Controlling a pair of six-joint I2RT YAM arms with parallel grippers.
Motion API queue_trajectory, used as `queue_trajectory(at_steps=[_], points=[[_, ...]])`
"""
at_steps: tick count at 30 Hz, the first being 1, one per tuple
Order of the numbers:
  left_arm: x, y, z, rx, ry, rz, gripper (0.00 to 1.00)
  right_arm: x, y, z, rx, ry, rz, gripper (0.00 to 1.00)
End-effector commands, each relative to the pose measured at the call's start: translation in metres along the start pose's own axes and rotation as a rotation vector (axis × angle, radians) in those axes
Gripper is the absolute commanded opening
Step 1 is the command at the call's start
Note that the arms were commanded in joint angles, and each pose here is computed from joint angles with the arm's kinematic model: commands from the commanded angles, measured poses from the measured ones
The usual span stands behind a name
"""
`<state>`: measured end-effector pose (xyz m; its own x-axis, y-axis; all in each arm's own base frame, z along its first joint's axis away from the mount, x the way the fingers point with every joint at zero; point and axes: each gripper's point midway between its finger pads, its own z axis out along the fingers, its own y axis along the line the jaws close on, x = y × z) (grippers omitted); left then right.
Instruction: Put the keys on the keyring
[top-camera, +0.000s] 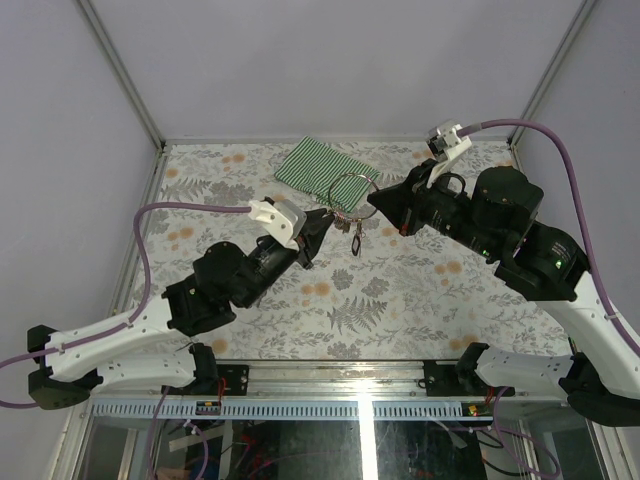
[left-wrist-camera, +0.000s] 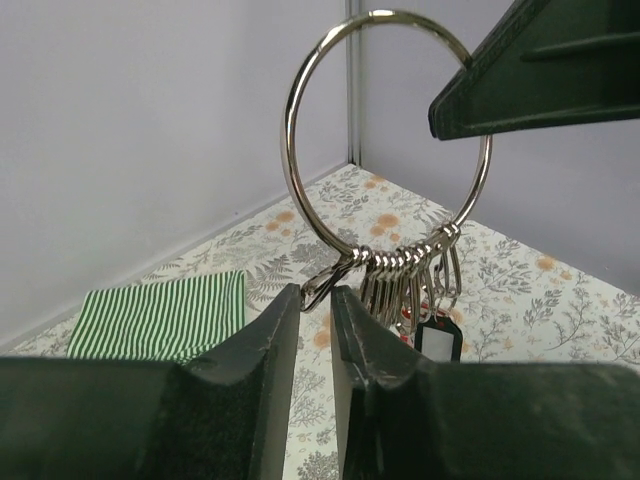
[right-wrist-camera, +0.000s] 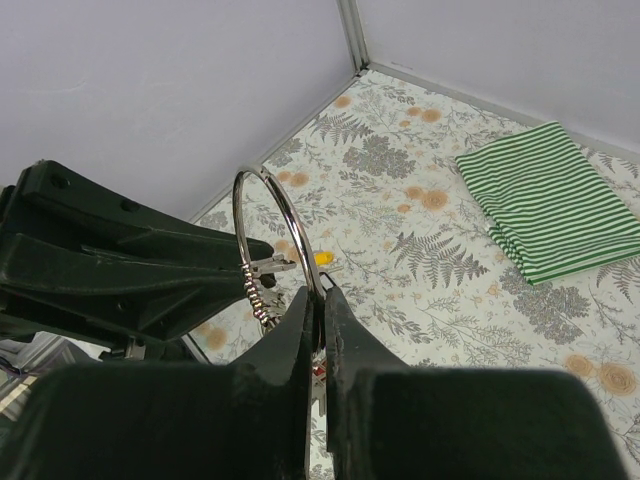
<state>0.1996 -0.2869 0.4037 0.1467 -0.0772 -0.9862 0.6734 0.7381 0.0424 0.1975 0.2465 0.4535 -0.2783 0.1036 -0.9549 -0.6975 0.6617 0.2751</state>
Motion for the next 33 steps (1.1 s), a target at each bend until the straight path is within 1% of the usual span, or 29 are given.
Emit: queue_trajectory(at_steps=[1,2,5,7,23,33], points=[[-0.034,0.005,-0.001,-0.017,-0.088,-0.028,0.20,-0.028,0.012,-0.007,-0.047,-0.092,0.009,0.00],[-0.034,0.004,-0.002,-0.010,-0.088,-0.027,0.23,-0.028,0.011,-0.007,-0.046,-0.093,0.009,0.00],[-0.032,0.001,-0.003,0.005,-0.082,-0.022,0.27,-0.029,0.010,-0.007,-0.040,-0.095,0.005,0.00],[-0.030,0.000,-0.004,0.015,-0.076,-0.020,0.28,-0.030,0.009,-0.008,-0.031,-0.098,0.002,0.00],[-0.027,0.001,-0.013,0.029,-0.066,-0.026,0.27,-0.028,0.005,-0.007,-0.012,-0.094,-0.008,0.00],[-0.024,-0.002,-0.009,0.033,-0.058,-0.022,0.26,-0.028,0.005,-0.007,-0.015,-0.096,-0.005,0.00]])
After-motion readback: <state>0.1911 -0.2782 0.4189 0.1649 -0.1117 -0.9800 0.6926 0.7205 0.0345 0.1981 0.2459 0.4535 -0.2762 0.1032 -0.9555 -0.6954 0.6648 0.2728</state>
